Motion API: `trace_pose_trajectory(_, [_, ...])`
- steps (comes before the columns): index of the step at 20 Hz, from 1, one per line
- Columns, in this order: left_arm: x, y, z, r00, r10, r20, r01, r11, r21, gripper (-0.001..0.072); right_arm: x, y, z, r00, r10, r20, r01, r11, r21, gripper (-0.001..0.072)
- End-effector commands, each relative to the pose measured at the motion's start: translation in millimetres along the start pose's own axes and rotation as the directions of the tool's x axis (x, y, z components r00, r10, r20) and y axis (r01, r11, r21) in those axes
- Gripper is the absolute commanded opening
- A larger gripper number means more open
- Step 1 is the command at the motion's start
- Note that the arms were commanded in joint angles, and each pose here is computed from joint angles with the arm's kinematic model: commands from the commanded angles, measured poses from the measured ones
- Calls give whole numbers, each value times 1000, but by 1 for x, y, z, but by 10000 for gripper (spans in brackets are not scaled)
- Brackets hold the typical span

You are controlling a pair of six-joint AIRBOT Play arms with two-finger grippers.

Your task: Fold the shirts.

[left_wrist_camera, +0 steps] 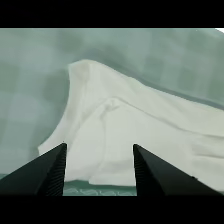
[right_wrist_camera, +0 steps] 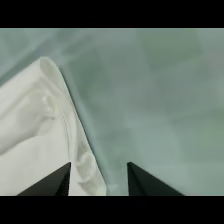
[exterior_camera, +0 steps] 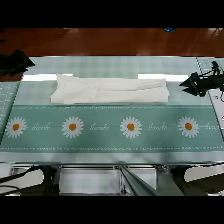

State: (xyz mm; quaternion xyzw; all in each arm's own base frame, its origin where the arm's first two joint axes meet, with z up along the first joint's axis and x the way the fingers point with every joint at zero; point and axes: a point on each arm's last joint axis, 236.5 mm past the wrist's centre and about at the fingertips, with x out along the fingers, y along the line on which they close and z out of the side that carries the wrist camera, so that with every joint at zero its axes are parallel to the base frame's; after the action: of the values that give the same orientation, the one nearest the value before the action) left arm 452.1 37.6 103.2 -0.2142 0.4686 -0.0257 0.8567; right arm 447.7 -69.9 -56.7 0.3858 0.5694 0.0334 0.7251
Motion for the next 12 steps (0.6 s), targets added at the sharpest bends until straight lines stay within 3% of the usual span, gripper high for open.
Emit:
trace_pose_trajectory(1, [-19,-31,-52,1000,-20,-5,20,994,109,507,33,0,-20,995,7,-99,-3,999,45,416])
trace_pose_trajectory(5, [-13,-60,-107,994,-58,-87,73,982,175,507,70,20,-28,990,58,-131,-54,998,33,417])
trace_pose_trajectory(9, [-4,-89,-109,992,-104,-73,118,967,225,507,100,48,-47,974,121,-190,-119,993,21,411])
trace_pose_trajectory(10, [-2,-97,-108,991,-119,-59,130,964,234,507,107,59,-50,972,137,-192,-138,990,10,313])
trace_pose_trajectory(11, [0,-103,-108,990,-128,-56,138,960,245,507,109,71,-52,968,159,-192,-165,986,-14,120])
trace_pose_trajectory(12, [1,-107,-110,989,-133,-61,144,957,253,506,106,86,-54,963,189,-192,-203,978,-51,21])
